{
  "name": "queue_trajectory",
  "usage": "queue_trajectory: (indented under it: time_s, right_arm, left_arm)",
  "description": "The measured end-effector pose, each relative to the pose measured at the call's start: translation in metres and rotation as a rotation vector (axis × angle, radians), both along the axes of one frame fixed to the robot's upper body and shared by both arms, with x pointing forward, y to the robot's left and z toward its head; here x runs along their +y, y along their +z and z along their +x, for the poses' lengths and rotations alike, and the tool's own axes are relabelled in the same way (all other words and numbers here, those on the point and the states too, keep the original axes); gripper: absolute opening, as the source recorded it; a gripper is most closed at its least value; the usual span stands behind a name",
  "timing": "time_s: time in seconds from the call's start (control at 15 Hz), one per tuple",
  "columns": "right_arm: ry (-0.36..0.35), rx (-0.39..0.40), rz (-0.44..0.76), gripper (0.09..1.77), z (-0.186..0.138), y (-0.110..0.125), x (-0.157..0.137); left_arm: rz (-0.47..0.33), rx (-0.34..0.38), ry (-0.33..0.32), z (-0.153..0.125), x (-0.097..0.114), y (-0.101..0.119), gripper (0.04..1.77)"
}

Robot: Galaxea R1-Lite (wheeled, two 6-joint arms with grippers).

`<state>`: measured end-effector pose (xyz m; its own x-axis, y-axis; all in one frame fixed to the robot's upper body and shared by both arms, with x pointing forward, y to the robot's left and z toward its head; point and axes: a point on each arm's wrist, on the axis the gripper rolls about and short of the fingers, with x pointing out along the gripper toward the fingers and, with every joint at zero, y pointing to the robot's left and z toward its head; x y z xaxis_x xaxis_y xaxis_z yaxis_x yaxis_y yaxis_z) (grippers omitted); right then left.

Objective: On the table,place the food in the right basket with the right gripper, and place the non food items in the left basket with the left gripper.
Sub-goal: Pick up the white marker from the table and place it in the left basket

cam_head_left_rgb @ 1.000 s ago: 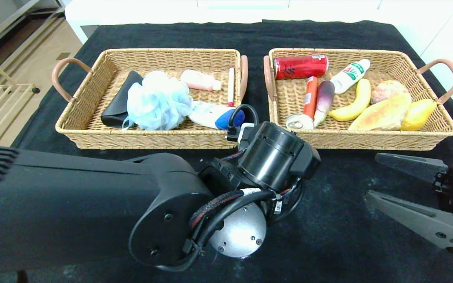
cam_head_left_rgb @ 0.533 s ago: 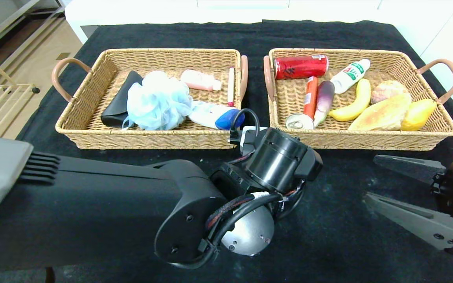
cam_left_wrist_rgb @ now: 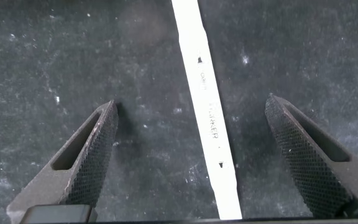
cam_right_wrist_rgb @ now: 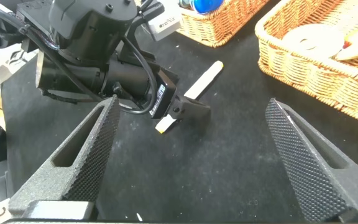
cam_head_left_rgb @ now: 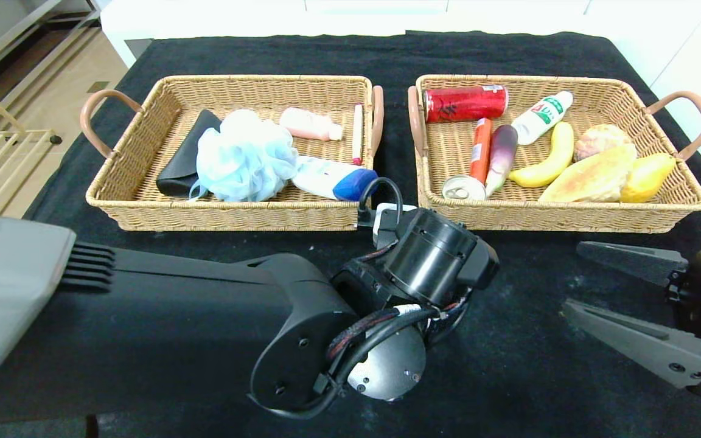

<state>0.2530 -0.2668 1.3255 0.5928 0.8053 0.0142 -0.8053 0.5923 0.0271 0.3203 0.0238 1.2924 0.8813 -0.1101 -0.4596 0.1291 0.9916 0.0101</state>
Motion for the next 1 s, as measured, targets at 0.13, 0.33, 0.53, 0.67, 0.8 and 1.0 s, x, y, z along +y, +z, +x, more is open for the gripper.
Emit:
queue_trajectory:
  time_s: [0.13,0.33,0.53,0.67,0.8,1.0]
  right_arm:
    - [0.002,0.002,-0.001,1.71,0.0002,-0.0004,0.0003]
    - [0.001,0.003,-0.001,1.71,0.0003,-0.0005,0.0004]
    - [0.002,0.003,-0.001,1.71,0.0003,-0.0005,0.0004]
    - [0.001,0.003,-0.001,1.71,0.0002,-0.0006,0.0004]
    - [0.002,0.005,-0.002,1.71,0.0001,-0.0011,0.0004]
    - [0.001,0.002,-0.001,1.71,0.0002,-0.0005,0.0004]
  left_arm:
    - [0.005,0.002,0.002,0.0,0.0001,-0.0007,1.66]
    - [0.01,0.001,0.007,0.0001,0.0004,-0.0014,1.16]
    - [0.014,0.004,0.007,0.0,0.0002,-0.0024,0.82]
    - [0.017,0.006,0.006,0.0001,0.0003,-0.0035,0.23]
    - [0.018,0.008,0.006,0.0,0.0004,-0.0045,0.25]
    - [0.023,0.009,0.006,0.0,-0.0001,-0.0067,0.25]
